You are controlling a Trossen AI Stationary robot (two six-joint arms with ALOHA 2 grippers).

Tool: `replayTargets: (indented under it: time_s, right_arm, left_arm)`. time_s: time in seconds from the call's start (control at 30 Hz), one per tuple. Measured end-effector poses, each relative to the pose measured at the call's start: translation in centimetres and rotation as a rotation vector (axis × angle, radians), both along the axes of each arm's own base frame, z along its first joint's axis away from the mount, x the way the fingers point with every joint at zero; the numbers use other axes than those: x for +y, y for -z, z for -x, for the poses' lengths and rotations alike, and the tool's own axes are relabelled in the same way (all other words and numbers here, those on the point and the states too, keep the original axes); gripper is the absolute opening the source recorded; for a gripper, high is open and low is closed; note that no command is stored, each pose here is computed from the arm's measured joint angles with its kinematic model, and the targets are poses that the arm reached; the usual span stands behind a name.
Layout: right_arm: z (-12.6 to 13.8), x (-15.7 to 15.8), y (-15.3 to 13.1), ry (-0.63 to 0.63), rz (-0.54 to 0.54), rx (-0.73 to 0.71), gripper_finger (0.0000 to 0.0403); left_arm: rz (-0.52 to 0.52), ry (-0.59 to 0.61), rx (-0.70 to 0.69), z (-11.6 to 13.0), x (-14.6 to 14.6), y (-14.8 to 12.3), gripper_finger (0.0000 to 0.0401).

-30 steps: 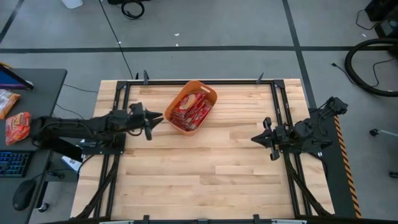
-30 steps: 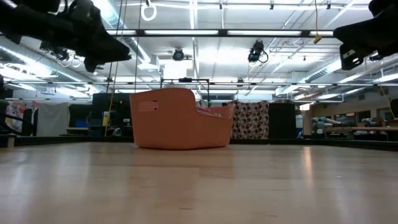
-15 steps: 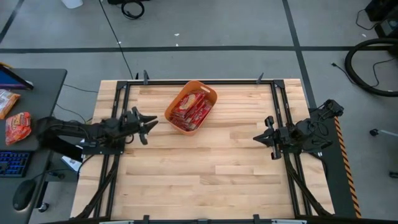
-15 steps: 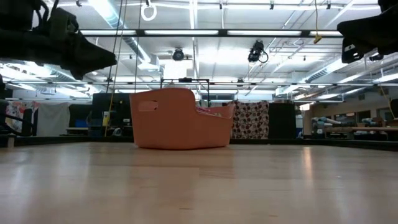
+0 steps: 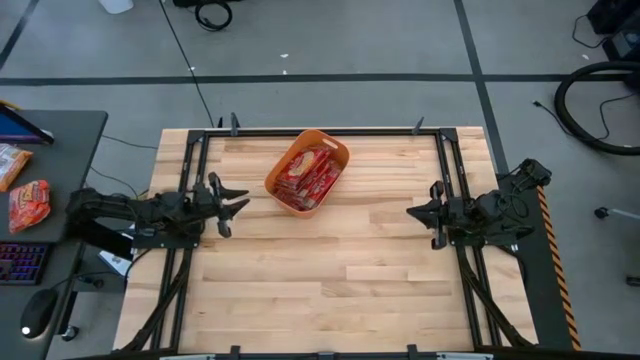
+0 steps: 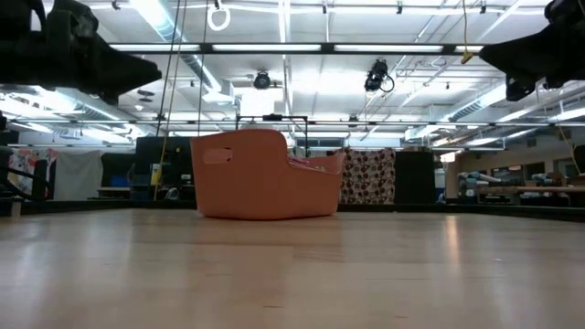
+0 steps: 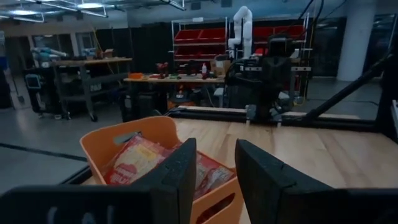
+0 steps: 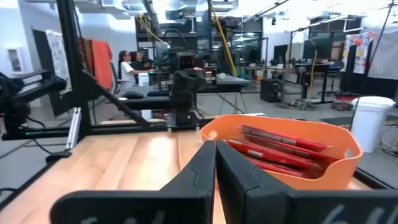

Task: Sort popcorn bags into baskets
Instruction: Return to Home Position

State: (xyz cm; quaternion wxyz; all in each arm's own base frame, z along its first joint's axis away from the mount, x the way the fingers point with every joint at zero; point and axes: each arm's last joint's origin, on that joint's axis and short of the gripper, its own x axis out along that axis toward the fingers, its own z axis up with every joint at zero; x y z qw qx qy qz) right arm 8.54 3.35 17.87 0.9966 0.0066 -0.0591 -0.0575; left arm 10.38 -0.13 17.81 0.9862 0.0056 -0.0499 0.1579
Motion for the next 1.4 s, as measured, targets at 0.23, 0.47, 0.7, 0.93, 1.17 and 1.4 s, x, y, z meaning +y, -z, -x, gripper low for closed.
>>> replayTargets:
  time_s: [0.23, 0.47, 0.7, 0.93, 1.17, 1.4]
  right_arm:
    - [0.00, 0.01, 0.00, -0.004, 0.005, 0.001, 0.0024]
    - [0.00, 0.02, 0.00, -0.005, 0.006, 0.000, 0.0024]
    - [0.00, 0.02, 0.00, -0.006, 0.006, 0.000, 0.0024]
    - [0.00, 0.02, 0.00, -0.006, 0.006, 0.001, 0.0025]
    - [0.00, 0.02, 0.00, -0.006, 0.006, 0.000, 0.0024]
    - [0.00, 0.02, 0.00, -0.006, 0.006, 0.000, 0.0024]
  left_arm:
    - [0.098, 0.010, -0.006, -0.09, -0.01, 0.26, 0.0116]
    - [0.101, 0.010, -0.008, -0.09, -0.01, 0.26, 0.0117]
    - [0.101, 0.010, -0.008, -0.09, -0.01, 0.26, 0.0117]
    - [0.101, 0.010, -0.008, -0.09, -0.01, 0.27, 0.0117]
    - [0.101, 0.010, -0.008, -0.09, -0.01, 0.27, 0.0117]
    - [0.101, 0.010, -0.007, -0.09, -0.01, 0.28, 0.0117]
